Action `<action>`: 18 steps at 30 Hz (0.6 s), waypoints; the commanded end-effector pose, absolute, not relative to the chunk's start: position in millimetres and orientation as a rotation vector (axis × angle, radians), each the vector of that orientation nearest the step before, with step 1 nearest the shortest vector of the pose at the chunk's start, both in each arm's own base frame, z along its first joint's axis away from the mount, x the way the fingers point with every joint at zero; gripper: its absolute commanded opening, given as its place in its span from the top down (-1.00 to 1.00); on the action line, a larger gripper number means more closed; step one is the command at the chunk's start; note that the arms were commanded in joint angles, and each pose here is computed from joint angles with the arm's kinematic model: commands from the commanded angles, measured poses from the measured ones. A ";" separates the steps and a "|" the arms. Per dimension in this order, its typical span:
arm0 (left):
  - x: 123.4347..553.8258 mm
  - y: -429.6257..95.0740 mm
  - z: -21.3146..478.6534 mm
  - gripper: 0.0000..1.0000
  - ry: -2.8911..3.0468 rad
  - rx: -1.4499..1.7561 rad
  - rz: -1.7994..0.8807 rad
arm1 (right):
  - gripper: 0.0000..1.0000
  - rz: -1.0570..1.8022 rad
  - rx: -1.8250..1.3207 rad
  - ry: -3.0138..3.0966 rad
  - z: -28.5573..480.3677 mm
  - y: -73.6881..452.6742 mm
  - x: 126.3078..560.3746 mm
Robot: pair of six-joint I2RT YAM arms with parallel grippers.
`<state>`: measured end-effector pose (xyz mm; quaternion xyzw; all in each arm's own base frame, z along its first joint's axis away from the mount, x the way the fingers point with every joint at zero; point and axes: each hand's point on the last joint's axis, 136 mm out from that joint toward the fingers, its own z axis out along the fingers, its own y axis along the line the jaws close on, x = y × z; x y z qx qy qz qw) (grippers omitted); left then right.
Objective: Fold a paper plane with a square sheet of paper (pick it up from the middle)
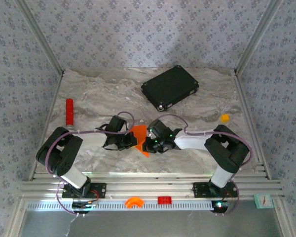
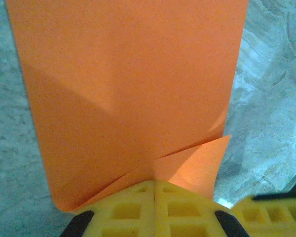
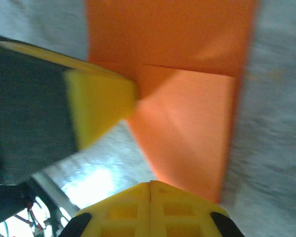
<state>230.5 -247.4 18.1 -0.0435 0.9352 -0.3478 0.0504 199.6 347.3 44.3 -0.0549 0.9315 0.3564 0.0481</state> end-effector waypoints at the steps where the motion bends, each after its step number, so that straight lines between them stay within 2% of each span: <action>1: 219.9 -238.3 1.8 0.98 2.905 -0.144 -1.006 | 0.92 1.046 -0.218 2.859 40.4 355.8 199.9; 9: 218.8 -235.2 1.2 1.00 2.901 -0.141 -0.985 | 0.92 0.998 -0.173 2.942 9.8 342.9 183.7; 18: 219.3 -234.3 -1.4 1.00 2.909 -0.143 -0.980 | 0.89 1.067 -0.137 2.942 17.9 308.8 154.7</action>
